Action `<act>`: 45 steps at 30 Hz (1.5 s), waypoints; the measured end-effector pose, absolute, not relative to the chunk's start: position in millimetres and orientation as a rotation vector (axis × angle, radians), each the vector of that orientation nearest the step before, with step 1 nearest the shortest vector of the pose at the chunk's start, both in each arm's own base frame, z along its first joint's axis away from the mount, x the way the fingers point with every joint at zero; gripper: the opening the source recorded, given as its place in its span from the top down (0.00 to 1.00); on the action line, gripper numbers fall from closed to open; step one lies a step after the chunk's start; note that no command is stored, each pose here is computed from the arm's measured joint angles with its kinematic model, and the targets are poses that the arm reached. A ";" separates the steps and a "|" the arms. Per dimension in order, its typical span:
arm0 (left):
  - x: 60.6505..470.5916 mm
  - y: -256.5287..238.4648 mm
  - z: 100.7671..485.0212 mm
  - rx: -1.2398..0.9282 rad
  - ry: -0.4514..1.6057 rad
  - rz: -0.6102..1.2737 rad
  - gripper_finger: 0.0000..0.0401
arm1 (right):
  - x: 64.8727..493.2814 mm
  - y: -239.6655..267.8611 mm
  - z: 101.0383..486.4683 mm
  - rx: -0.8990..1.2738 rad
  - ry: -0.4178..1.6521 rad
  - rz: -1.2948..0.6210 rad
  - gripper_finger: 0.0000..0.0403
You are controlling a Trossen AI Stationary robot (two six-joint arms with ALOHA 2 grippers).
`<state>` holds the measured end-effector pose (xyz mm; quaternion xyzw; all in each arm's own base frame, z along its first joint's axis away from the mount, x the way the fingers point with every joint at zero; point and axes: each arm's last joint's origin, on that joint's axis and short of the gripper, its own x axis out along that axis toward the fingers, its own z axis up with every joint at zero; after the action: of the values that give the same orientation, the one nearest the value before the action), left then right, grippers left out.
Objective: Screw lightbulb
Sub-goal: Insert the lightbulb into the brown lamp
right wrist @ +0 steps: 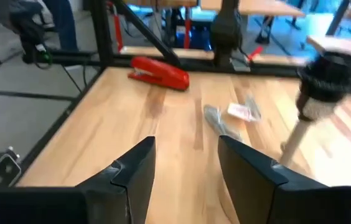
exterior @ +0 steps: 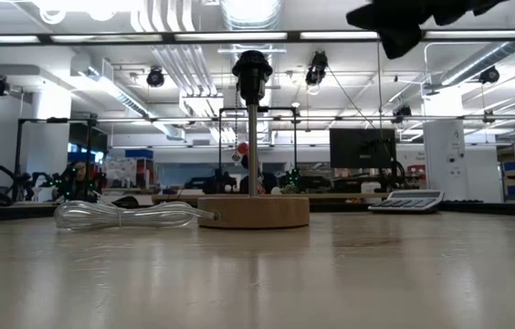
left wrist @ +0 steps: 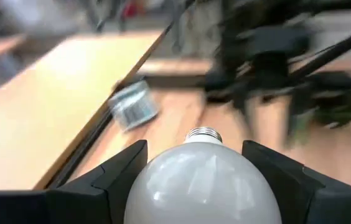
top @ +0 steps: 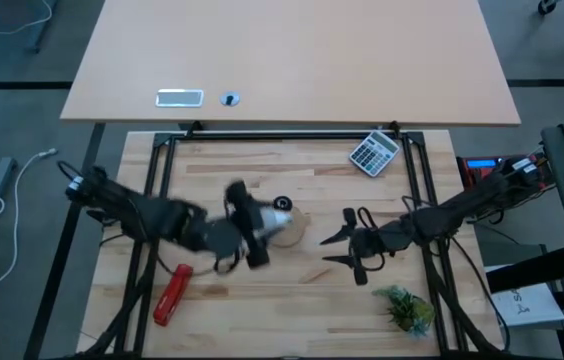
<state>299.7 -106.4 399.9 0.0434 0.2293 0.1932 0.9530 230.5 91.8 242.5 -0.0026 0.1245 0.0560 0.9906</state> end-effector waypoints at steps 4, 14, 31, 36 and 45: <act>294.1 -66.8 425.5 -0.041 0.621 0.343 0.39 | 225.7 89.4 243.8 0.022 0.276 0.097 0.59; 307.7 8.1 439.9 -0.158 0.777 0.228 0.39 | 211.9 82.6 242.9 0.107 0.377 0.044 0.62; 362.8 30.3 417.1 -0.111 1.057 0.194 0.38 | 204.7 77.3 237.1 0.114 0.453 -0.054 0.65; 369.6 31.1 401.7 -0.111 1.132 0.201 0.38 | 204.4 77.1 236.0 0.112 0.456 -0.056 0.65; 368.2 30.7 402.4 -0.110 1.133 0.200 0.38 | 203.9 76.9 233.9 0.110 0.461 -0.058 0.66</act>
<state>368.2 30.7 402.4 -0.0522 0.5355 0.0947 0.8376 203.9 76.9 233.9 0.0545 0.2282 -0.0285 0.9717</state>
